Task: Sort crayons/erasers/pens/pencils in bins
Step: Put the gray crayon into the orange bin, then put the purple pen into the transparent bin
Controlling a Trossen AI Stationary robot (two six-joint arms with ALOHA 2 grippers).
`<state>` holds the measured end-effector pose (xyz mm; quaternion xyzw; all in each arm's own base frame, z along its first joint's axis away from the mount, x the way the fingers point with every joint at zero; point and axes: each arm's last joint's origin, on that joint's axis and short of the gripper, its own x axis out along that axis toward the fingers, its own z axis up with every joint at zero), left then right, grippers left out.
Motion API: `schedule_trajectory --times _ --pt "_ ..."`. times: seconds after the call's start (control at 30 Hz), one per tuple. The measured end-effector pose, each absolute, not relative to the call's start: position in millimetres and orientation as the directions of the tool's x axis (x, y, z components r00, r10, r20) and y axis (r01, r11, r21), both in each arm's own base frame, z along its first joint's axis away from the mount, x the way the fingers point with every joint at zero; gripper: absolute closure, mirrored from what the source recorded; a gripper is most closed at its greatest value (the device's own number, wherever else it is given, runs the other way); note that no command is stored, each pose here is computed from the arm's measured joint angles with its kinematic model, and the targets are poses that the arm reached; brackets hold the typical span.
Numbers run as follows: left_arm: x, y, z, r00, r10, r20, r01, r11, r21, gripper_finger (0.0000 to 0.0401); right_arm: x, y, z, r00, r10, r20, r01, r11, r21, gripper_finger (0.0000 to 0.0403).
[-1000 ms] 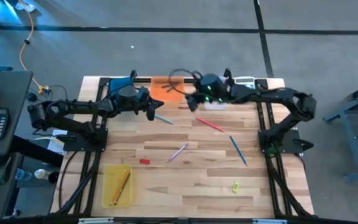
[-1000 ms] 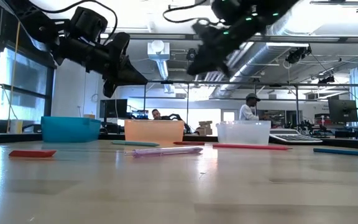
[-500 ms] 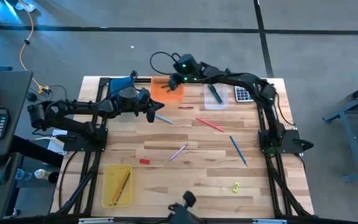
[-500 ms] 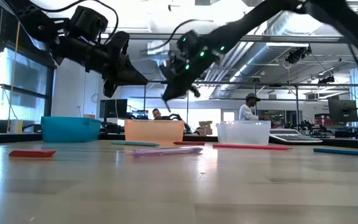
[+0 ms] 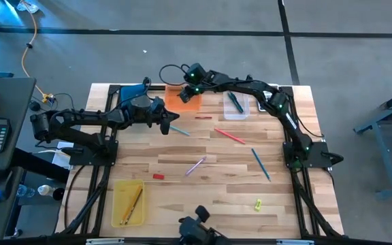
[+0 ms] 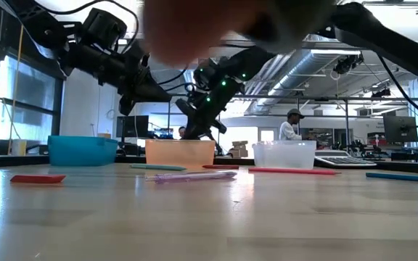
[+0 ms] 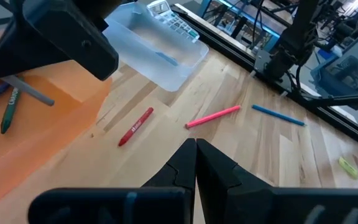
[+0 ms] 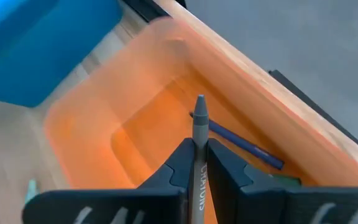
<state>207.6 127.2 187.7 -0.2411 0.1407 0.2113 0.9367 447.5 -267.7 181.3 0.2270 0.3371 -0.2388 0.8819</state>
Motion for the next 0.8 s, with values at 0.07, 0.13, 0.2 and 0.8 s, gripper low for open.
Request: schedule_trajectory --times 0.07,0.13,0.2,0.8 --pt "208 127 188 0.871 0.328 -0.366 -0.464 0.794 -0.393 0.0401 447 -268 180 0.646 -0.274 -0.713 0.584 0.778 0.23 0.038" --pt "207 127 187 0.869 0.327 -0.371 -0.466 0.793 -0.392 0.0401 446 -268 180 0.643 -0.277 -0.714 0.588 0.776 0.228 0.0372" --pt "207 127 186 0.861 0.331 -0.387 -0.478 0.786 -0.392 0.0401 445 -269 180 0.641 -0.278 -0.715 0.592 0.773 0.23 0.0357" --pt "205 124 179 0.83 0.316 -0.46 -0.507 0.771 -0.385 0.0401 413 -256 272 0.661 -0.35 -0.664 0.529 0.845 0.08 0.0397"
